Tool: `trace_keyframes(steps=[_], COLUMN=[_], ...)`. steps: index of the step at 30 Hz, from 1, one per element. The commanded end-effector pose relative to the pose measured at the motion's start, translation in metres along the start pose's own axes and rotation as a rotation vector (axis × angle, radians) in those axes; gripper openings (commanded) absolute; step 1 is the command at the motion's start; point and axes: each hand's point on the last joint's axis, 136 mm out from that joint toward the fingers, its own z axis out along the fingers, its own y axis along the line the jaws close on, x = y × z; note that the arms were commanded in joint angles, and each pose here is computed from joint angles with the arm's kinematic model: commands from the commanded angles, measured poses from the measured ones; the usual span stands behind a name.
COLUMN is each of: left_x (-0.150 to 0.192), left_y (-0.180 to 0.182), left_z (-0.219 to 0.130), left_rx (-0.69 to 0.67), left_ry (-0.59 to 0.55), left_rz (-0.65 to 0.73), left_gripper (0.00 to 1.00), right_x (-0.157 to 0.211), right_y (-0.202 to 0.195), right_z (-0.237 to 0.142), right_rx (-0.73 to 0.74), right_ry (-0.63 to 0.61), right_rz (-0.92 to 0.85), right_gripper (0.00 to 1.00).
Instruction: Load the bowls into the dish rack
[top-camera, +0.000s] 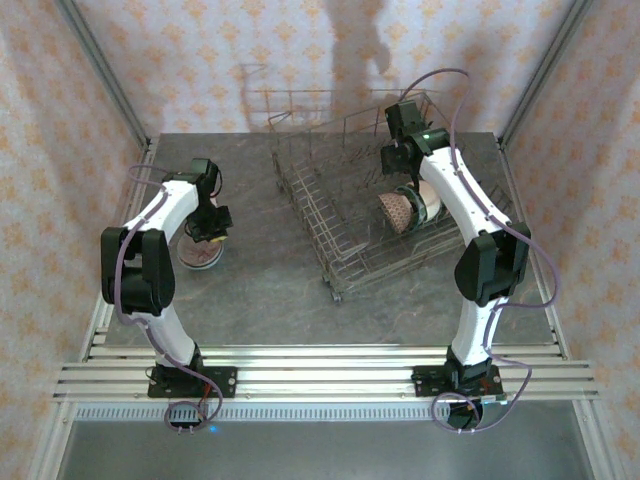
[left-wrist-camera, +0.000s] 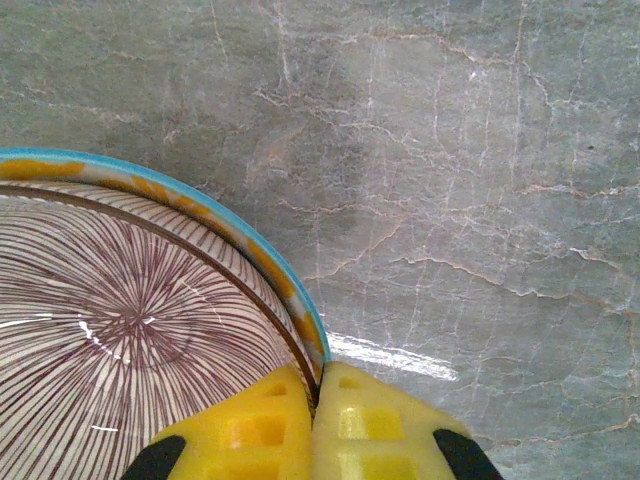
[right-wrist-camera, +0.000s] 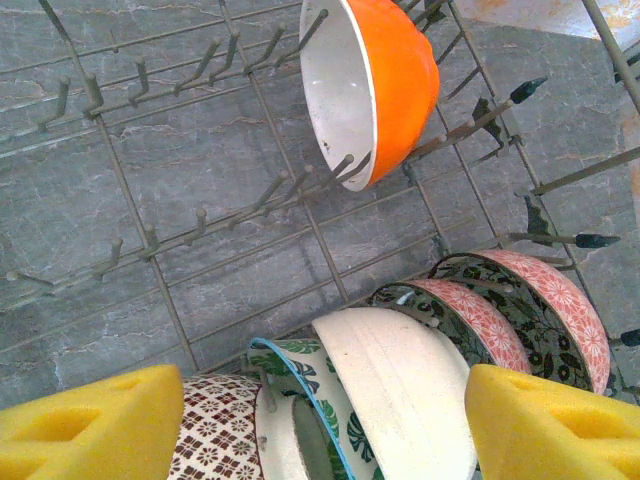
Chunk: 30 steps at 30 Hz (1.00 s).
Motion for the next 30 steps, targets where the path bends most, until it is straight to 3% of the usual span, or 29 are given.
trace_keyframes(steps=[1,11,19,30], left_x=[0.000,-0.007,-0.021,-0.046], left_y=[-0.003,-0.002,-0.010,-0.053], left_z=[-0.017,-0.060,-0.120,-0.218], left_rx=[0.022,0.043,0.139,0.491], left_ry=[-0.043,-0.156,-0.328,-0.657], left_rz=[0.006,-0.029,-0.129,-0.418], left_gripper=[0.00,0.00,0.00,0.00], right_x=[-0.008,-0.022,-0.044,-0.065], right_y=[-0.001,0.016,0.043,0.127], right_z=[-0.011,-0.028,-0.062,-0.128], right_rx=[0.004,-0.124,-0.281,-0.549], right_ry=[-0.024,-0.047,-0.102,-0.197], right_rz=[0.011,0.048,0.075,0.007], right_gripper=[0.74,0.73,0.70,0.66])
